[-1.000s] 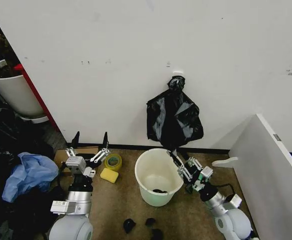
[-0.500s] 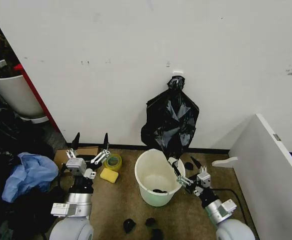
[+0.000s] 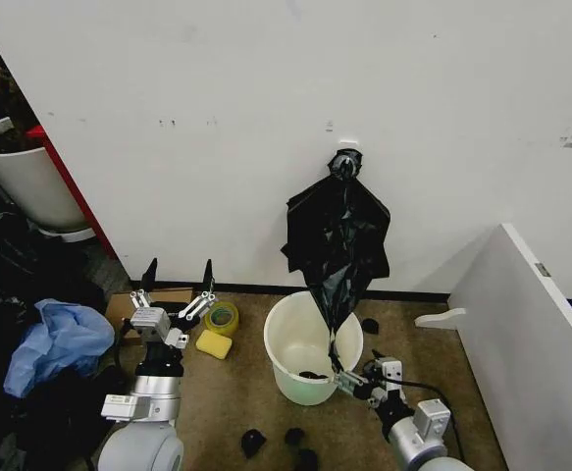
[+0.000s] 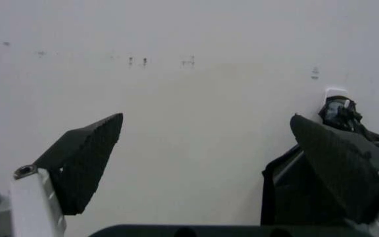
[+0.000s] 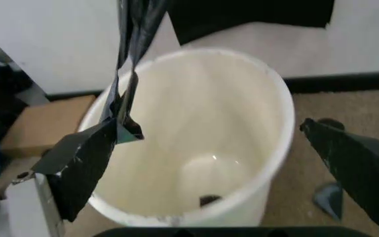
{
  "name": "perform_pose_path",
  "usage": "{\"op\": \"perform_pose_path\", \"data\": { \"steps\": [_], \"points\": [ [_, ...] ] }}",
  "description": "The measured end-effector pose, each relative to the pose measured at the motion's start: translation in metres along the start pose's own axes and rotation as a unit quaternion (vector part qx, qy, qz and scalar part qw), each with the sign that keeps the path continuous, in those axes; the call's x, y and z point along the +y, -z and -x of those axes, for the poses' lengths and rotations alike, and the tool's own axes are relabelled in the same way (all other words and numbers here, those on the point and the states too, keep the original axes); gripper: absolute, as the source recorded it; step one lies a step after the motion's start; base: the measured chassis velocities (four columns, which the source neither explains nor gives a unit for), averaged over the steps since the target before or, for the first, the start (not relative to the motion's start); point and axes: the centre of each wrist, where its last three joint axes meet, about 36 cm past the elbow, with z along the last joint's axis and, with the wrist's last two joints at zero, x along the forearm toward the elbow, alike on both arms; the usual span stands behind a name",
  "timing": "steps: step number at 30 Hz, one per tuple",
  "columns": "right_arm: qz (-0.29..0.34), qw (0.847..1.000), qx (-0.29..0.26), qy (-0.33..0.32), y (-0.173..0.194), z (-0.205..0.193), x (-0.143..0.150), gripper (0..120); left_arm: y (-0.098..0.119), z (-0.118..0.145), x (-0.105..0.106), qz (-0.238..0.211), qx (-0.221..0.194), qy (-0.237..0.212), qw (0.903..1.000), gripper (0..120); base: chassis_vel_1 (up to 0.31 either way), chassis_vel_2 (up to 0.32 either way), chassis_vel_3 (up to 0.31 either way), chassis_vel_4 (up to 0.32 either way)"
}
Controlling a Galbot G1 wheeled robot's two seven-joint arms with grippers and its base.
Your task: Place the garbage bag over the trash bin.
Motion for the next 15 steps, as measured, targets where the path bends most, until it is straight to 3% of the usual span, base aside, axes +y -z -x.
{"op": "perform_pose_path", "data": {
  "steps": [4, 6, 10, 15],
  "points": [
    [-0.025, 0.995, -0.087, 0.032, -0.009, 0.019, -0.014, 100, -0.001, 0.002, 0.001, 0.000, -0.001, -0.001, 1.0000, 100, 0.000, 0.000, 0.000, 0.000],
    [-0.063, 0.982, -0.168, 0.066, -0.020, 0.038, -0.034, 100, -0.005, 0.004, 0.002, 0.000, 0.002, -0.008, 1.0000, 100, 0.000, 0.000, 0.000, 0.000],
    [-0.097, 0.967, -0.216, 0.095, -0.025, 0.048, -0.048, 100, -0.008, 0.009, 0.002, -0.012, 0.010, -0.034, 0.9993, 100, 0.000, 0.000, 0.000, 0.000],
    [-0.112, 0.960, -0.227, 0.122, -0.030, 0.051, -0.048, 100, -0.013, 0.038, 0.019, -0.043, 0.017, -0.115, 0.9923, 100, 0.000, 0.000, 0.000, 0.000]
  ]
}}
